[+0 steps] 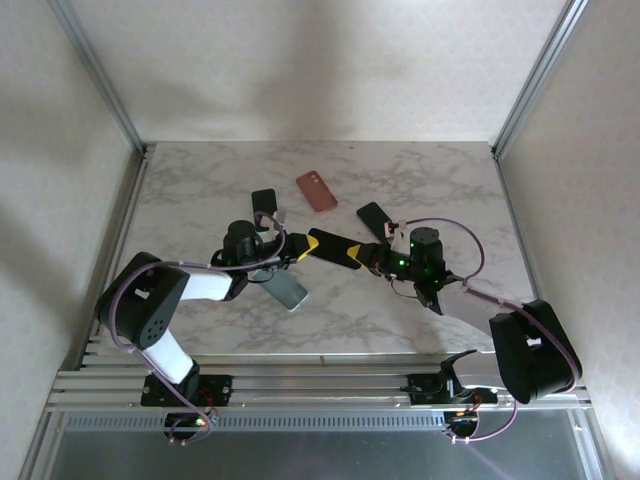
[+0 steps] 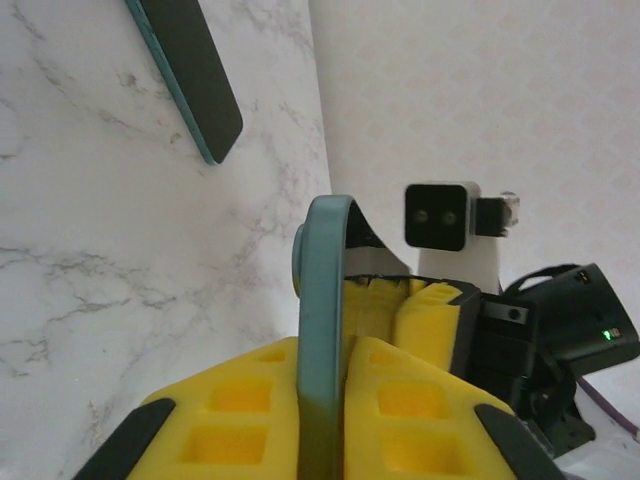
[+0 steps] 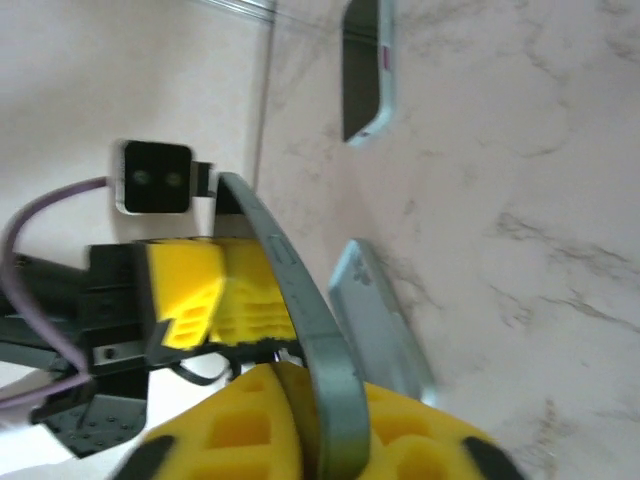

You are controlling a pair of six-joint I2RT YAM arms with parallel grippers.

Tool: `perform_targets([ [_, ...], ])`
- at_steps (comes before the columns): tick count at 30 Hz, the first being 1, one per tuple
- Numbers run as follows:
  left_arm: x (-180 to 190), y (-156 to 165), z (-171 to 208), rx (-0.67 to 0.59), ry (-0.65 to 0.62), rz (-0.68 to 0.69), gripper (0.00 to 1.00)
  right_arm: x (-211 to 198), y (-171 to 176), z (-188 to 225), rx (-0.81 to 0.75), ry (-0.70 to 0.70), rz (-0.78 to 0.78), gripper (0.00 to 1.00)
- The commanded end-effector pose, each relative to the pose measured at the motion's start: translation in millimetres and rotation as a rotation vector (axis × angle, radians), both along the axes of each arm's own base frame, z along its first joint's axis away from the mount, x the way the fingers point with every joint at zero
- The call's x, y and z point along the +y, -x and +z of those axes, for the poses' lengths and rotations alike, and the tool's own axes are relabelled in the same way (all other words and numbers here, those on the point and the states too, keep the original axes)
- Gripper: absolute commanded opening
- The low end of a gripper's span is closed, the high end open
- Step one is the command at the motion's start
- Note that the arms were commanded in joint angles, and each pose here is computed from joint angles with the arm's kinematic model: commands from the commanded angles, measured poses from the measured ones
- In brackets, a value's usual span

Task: Put the phone into the phone case

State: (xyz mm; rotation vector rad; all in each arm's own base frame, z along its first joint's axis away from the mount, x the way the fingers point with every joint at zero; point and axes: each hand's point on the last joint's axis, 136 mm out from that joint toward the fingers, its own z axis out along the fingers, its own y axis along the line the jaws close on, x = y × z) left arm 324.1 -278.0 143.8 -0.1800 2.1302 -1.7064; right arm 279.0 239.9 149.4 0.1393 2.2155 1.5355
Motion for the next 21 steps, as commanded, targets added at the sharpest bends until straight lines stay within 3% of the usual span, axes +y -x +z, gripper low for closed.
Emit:
perform_targets([
  [1,-14,-2,19,-0.080,-0.006,-0.030,0.20,5,-1,13,-0.073,0.023,0.013,0.00],
  [8,-15,-15,31,-0.119,-0.019,-0.004,0.43,-1,4,26,-0.097,0.038,-0.002,0.00],
  [15,2,-28,39,-0.143,-0.035,0.072,0.48,-7,11,35,-0.115,0.063,-0.016,0.00],
  [21,69,-45,29,-0.117,-0.121,0.268,0.48,-13,21,35,-0.108,0.091,-0.013,0.00],
])
